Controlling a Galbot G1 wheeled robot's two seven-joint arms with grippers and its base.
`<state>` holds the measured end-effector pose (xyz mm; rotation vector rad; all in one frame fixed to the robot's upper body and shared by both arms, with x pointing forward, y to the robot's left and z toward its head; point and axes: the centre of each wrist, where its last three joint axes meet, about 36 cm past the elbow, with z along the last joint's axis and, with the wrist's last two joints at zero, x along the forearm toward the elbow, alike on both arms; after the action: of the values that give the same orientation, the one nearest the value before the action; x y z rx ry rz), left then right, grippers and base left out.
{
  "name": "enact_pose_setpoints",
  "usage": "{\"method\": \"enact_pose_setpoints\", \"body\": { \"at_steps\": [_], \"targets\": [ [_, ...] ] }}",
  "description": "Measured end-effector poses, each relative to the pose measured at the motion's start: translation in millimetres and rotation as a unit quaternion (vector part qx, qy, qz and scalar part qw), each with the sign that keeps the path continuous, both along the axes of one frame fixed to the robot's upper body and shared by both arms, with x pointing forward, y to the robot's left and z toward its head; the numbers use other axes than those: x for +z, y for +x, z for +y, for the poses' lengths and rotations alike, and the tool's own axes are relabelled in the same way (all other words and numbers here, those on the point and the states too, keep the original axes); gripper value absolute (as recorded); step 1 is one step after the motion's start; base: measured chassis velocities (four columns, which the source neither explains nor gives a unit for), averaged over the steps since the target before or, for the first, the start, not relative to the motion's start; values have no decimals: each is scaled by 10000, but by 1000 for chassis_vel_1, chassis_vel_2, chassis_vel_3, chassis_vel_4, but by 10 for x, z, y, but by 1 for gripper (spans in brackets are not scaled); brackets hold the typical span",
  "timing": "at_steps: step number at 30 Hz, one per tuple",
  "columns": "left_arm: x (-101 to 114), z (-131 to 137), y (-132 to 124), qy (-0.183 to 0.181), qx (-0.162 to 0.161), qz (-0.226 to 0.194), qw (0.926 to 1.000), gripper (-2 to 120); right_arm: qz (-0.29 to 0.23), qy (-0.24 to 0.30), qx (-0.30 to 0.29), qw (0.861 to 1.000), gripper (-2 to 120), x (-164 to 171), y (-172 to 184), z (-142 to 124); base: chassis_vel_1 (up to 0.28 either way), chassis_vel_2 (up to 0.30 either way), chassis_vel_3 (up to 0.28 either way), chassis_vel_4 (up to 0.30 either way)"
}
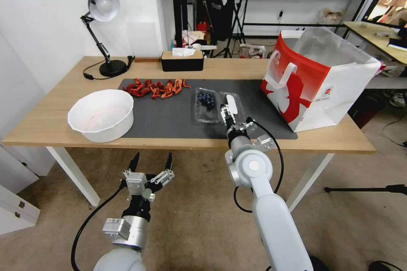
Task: Close the takeout container lid, then place the container into the takeout bag.
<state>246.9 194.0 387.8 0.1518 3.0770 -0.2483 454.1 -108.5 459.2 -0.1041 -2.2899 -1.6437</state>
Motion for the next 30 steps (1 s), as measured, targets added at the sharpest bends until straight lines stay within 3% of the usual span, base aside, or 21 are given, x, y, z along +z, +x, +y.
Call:
{"method": "enact_pose_setpoints", "body": {
  "at_steps": [30],
  "targets": [
    [-31, 8, 8, -17, 23, 32, 10000, 100, -183, -35, -181, 9997, 100, 44, 178, 11, 0, 0, 0, 0]
  ]
}}
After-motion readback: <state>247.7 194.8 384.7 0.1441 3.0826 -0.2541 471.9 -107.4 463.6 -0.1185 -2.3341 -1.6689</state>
